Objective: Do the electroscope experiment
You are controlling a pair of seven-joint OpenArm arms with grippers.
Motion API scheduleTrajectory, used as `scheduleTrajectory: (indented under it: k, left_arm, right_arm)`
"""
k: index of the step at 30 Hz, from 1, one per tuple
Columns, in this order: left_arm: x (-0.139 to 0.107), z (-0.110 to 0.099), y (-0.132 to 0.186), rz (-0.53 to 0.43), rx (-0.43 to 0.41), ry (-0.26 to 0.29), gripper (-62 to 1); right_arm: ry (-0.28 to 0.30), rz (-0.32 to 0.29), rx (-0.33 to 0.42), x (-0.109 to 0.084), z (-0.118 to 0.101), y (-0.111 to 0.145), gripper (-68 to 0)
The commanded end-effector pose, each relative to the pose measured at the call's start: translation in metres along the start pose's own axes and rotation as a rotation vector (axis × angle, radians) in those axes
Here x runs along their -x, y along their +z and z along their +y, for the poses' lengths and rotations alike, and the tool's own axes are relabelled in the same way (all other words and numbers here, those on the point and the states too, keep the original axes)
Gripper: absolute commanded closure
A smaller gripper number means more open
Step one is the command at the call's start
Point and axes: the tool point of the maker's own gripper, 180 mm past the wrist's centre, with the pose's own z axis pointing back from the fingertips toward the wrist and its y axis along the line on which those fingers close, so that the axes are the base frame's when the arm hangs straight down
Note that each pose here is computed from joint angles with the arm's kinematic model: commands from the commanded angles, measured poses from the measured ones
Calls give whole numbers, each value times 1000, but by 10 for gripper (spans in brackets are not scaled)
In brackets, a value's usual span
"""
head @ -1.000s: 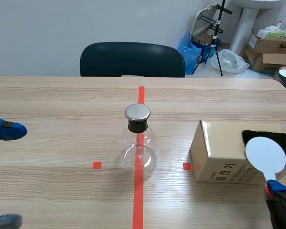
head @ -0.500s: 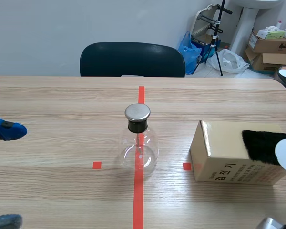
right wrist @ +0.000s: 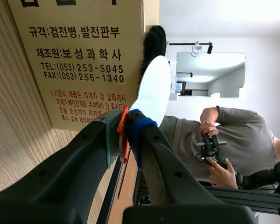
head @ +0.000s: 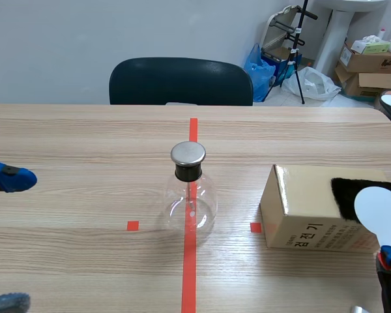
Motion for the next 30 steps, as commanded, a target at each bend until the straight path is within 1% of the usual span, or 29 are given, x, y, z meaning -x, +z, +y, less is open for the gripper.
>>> scheduleTrajectory:
  k: [1, 6, 12, 15, 18, 20, 23, 28, 30]
  left_arm:
    - [-6, 1, -1, -30, -8, 0, -623]
    - [-6, 1, -1, -30, -8, 0, -623]
    - [-6, 1, -1, -30, -8, 0, -623]
    - [-6, 1, -1, -30, -8, 0, -623]
    - [-6, 1, -1, -29, -8, 0, -623]
    - [-5, 1, -1, -23, -8, 0, -623]
    - [2, 4, -3, 15, -10, -11, -623]
    - [25, 20, -11, 150, -39, -64, -623]
    - [33, 23, -16, 185, -36, -72, -623]
  right_arm:
    - [44, -2, 32, 2, -7, 0, -11]
    - [83, 19, 62, 2, -21, -8, -11]
    - [116, 36, 154, -7, -55, -23, -11]
    - [120, 14, 188, -17, -68, -28, -11]
    - [138, -1, 193, -26, -71, -32, -11]
    - [137, -3, 196, -31, -72, -35, -11]
    - [141, -12, 193, -40, -71, -38, -11]
    - [139, -37, 196, -55, -70, -43, -11]
    - [137, -41, 205, -60, -72, -46, -11]
